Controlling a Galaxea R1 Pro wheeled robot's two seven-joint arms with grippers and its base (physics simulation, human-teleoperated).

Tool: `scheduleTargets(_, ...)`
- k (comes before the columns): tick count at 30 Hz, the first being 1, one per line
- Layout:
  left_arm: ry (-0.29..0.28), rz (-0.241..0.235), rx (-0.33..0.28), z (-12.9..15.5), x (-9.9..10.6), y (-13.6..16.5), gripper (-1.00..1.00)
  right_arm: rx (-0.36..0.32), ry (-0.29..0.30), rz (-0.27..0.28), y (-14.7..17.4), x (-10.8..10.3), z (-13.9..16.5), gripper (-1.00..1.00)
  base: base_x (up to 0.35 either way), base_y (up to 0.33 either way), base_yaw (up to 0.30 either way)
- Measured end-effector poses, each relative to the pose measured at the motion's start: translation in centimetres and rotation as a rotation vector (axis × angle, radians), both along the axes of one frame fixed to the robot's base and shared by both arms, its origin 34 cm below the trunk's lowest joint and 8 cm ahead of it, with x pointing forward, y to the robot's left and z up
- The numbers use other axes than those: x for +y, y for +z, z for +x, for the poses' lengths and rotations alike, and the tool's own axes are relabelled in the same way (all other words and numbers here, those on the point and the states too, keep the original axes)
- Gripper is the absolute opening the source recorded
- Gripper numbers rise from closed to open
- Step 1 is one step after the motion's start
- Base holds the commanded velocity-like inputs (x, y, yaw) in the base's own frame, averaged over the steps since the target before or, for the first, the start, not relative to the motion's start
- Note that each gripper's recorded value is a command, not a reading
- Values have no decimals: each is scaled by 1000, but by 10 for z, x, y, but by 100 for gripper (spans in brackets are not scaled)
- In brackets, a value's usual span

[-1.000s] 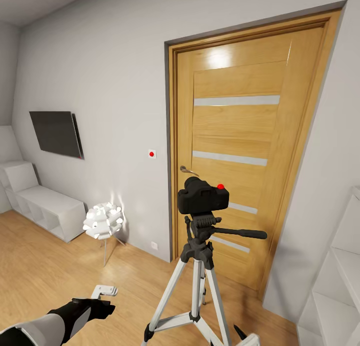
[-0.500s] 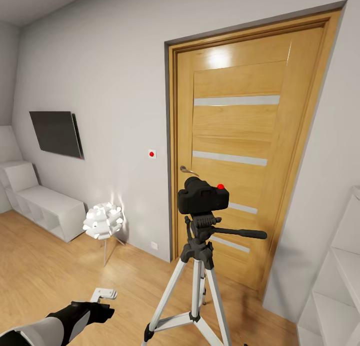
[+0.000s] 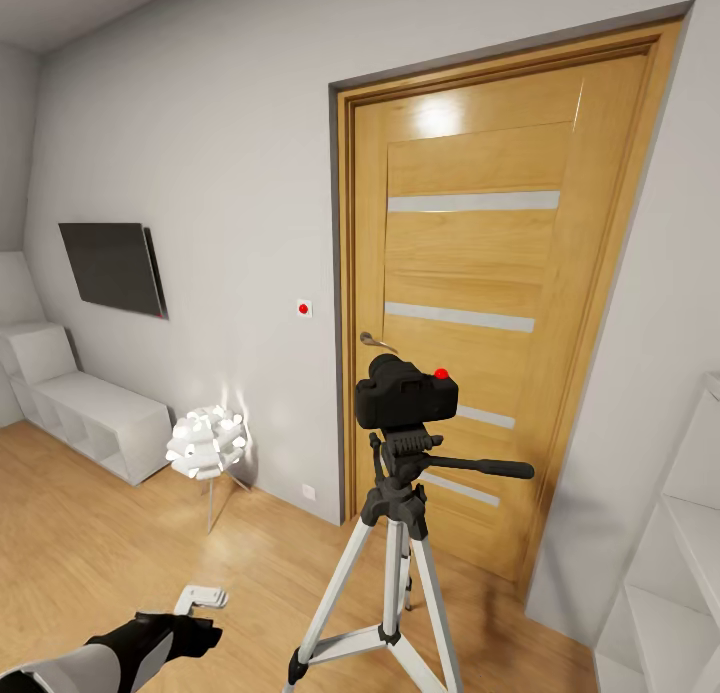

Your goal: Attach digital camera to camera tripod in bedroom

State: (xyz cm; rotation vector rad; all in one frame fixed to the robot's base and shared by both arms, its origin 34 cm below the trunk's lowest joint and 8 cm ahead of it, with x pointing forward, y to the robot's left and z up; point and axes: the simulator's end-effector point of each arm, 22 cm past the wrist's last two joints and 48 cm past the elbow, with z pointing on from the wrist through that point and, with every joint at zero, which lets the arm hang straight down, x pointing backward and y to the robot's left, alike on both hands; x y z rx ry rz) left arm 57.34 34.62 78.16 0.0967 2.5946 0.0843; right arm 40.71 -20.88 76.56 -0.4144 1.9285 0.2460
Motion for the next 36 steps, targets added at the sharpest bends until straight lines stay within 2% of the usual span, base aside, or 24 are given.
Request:
scheduleTargets(11,8,7,34,-17,6,-11,100,86,-29,-15,-21,-10,-28,100,0,0,0)
scheduleTargets(19,9,8,85,-48,7,-32,100,104,-79,-47,-27,-26,-35,100,0,0,0)
scheduleTargets(21,9,9,110,-64,7,-42,100,113,-89,-55,-30,-31,-39,100,0,0,0)
scheduleTargets(23,8,9,134,-80,7,-52,100,121,-91,-59,-32,-32,-43,100,0,0,0)
scheduleTargets(31,7,8,177,-109,6,-67,100,144,-107,-79,-38,-43,-52,100,0,0,0)
scheduleTargets(33,8,8,187,-115,6,-71,100,164,-110,-85,-42,-45,-57,100,0,0,0)
scheduleTargets(34,7,8,199,-124,7,-75,100,218,-114,-100,-52,-48,-66,100,0,0,0)
scheduleTargets(36,7,8,204,-127,6,-77,100,261,-119,-110,-60,-50,-72,100,0,0,0)
